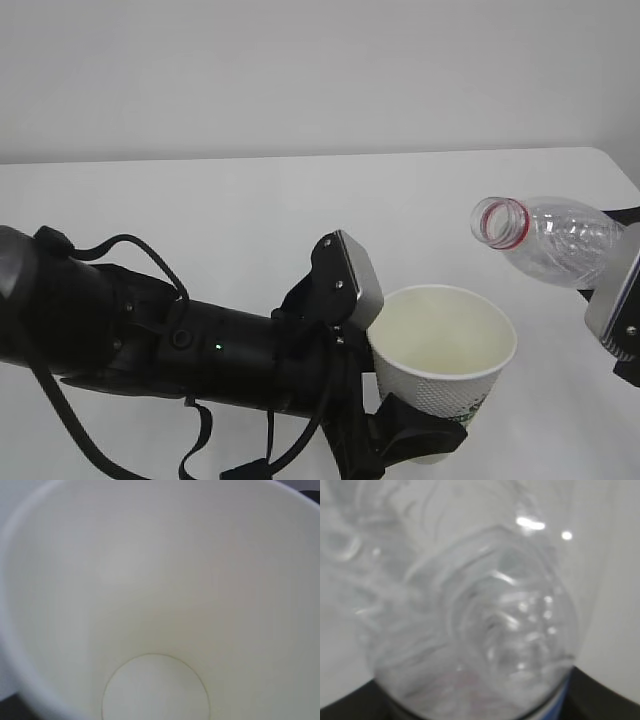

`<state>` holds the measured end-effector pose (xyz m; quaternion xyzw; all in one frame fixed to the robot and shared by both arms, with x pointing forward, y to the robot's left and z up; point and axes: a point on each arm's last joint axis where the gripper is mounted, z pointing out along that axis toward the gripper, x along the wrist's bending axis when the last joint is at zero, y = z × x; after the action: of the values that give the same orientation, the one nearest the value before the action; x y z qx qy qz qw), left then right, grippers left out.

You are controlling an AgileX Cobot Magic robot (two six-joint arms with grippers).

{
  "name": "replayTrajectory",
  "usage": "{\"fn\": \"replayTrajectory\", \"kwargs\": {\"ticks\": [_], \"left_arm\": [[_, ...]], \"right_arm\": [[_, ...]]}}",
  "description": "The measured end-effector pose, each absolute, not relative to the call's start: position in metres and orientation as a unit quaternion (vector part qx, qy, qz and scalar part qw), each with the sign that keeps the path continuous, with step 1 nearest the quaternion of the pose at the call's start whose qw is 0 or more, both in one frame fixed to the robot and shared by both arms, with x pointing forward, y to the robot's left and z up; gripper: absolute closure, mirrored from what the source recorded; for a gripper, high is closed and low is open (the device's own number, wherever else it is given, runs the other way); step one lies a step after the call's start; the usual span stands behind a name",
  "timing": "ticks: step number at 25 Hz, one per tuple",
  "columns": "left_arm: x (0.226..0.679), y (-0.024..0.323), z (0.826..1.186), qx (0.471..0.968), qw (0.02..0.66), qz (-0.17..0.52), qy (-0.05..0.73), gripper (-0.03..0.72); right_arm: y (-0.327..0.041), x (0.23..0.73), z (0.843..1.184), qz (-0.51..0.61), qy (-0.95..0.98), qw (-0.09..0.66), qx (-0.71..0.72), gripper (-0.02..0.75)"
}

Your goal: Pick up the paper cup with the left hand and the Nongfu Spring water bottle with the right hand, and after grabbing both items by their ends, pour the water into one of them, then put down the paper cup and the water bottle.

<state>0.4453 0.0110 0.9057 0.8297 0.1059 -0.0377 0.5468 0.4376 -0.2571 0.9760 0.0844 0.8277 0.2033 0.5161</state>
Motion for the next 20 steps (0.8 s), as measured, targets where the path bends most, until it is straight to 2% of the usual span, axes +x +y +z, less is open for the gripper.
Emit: {"fn": "replayTrajectory", "kwargs": {"ticks": [20], "left_arm": [[0.4458,0.0109,0.9059,0.828,0.548,-0.037,0.110,0.156]], "right_arm": [[-0.2571,0.4377,0.9762,0.158,0.831,0.533,0.012,0.311]]}}
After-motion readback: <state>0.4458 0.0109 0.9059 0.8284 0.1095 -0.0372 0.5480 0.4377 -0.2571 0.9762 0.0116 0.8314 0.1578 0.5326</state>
